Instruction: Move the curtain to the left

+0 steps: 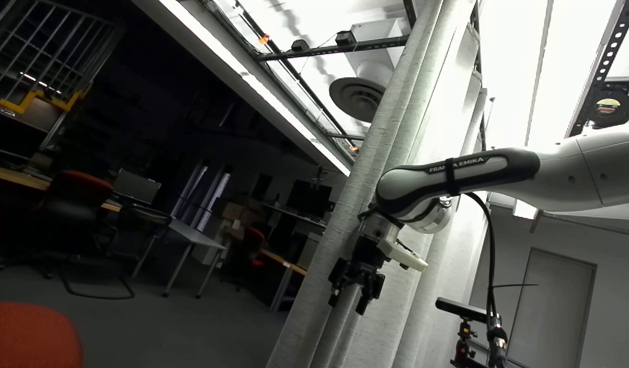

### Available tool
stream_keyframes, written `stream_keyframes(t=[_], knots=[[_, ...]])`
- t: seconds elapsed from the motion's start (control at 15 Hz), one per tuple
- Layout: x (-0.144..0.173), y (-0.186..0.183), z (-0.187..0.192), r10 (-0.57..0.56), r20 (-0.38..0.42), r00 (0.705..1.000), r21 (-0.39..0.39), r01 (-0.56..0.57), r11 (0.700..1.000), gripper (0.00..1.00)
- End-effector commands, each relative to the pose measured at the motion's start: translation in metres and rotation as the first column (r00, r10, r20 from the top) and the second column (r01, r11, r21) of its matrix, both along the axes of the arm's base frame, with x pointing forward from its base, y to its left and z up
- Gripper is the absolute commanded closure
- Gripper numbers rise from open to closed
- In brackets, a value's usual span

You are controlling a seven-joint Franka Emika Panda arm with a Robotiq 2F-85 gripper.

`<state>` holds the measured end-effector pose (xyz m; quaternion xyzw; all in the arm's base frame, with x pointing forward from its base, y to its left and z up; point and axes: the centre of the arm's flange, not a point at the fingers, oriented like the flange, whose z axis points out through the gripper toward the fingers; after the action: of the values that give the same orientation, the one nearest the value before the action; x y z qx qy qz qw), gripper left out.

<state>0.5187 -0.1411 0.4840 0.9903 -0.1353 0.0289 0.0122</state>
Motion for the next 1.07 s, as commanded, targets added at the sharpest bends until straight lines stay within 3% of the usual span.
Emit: stream_keyframes(t=[0.0, 0.2, 0.73, 1.0], knots=[[-0.004, -0.016, -0.001, -0.016, 0.008, 1.000, -0.017, 0.016, 1.000, 0.00], [-0.003, -0.032, 0.001, -0.038, 0.032, 0.999, -0.018, 0.039, 0.999, 0.00], [0.004, -0.048, 0.029, -0.027, 0.232, 0.972, -0.047, 0.039, 0.998, 0.00], [0.002, -0.049, 0.046, 0.000, 0.328, 0.945, -0.067, 0.023, 0.998, 0.00]])
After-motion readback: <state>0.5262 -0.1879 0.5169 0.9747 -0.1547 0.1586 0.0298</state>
